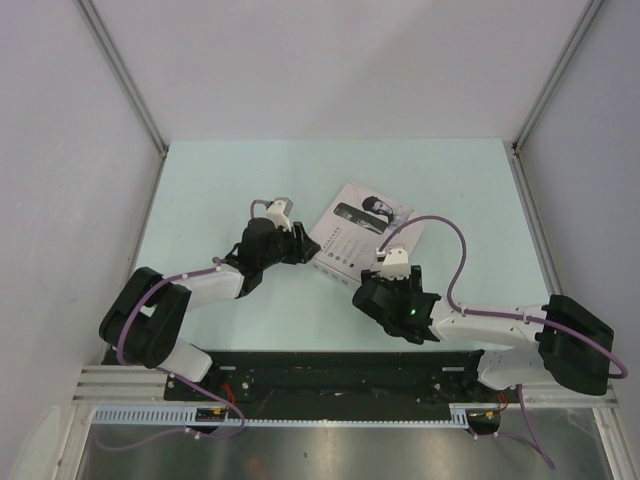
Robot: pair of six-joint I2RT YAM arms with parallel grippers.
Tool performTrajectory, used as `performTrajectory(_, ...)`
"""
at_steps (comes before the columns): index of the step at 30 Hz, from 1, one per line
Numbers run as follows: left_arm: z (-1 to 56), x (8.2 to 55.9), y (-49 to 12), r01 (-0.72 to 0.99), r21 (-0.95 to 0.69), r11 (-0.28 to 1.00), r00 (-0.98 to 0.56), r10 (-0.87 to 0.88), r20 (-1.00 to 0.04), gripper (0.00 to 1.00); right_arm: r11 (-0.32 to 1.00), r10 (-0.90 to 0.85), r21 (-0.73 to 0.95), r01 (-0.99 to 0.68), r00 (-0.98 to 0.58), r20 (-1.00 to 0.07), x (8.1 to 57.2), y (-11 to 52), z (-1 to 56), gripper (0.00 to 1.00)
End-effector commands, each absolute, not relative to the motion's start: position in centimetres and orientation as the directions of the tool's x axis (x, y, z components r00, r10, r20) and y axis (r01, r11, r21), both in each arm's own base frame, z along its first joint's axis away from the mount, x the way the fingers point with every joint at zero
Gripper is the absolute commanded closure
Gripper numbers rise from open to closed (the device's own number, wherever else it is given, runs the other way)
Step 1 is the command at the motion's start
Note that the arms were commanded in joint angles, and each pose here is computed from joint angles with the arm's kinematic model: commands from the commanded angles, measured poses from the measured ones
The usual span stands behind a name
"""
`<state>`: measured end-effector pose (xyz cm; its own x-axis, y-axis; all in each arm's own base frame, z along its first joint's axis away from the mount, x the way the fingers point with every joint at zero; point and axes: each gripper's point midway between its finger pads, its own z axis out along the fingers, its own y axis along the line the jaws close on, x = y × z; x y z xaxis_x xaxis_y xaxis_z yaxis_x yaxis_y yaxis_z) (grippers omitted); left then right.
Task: Sort the hair-cutting tools
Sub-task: Close the storage box at the center of the board.
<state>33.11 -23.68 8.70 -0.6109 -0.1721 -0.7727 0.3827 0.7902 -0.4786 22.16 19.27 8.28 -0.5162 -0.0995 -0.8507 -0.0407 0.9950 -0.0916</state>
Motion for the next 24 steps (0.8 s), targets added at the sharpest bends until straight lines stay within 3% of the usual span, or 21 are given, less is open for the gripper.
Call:
performTrajectory(1,5.7,32.1,-22.3,0.334,-0.44,0.833,-0.662,-0.125,-0.739,0.46,0.996,-0.07,-0.092,0.022,-0.479,-0.875,22.9,17.9,9.2,0.15)
performTrajectory(6,6.5,32.0,-22.0,0.332,-0.437,0.836,-0.644,-0.137,-0.752,0.44,0.998,0.07,0.063,0.031,-0.473,-0.878,23.3,18.0,11.5,0.15)
performTrajectory(9,8.5,32.1,-21.2,0.326,-0.429,0.843,-0.592,-0.172,-0.787,0.36,0.976,0.209,0.21,0.05,-0.452,-0.867,25.7,17.1,14.1,0.18)
performTrajectory(13,11.2,31.8,-20.1,0.303,-0.44,0.846,-0.521,-0.239,-0.819,0.32,0.941,0.337,0.314,0.124,-0.396,-0.854,31.0,14.1,16.2,0.33)
performTrajectory(18,10.8,29.6,-19.8,0.259,-0.505,0.823,-0.537,-0.312,-0.784,0.45,0.897,0.442,0.409,0.168,-0.396,-0.805,38.8,11.2,15.4,0.48)
performTrajectory(19,10.5,29.3,-20.0,0.258,-0.507,0.823,-0.546,-0.308,-0.779,0.46,0.902,0.43,0.388,0.187,-0.444,-0.786,40.2,11.1,12.9,0.59)
performTrajectory(24,7.0,28.5,-22.0,0.222,-0.52,0.825,-0.648,-0.274,-0.711,0.54,0.884,0.467,0.421,0.203,-0.393,-0.792,46.8,9.5,13.4,0.8)
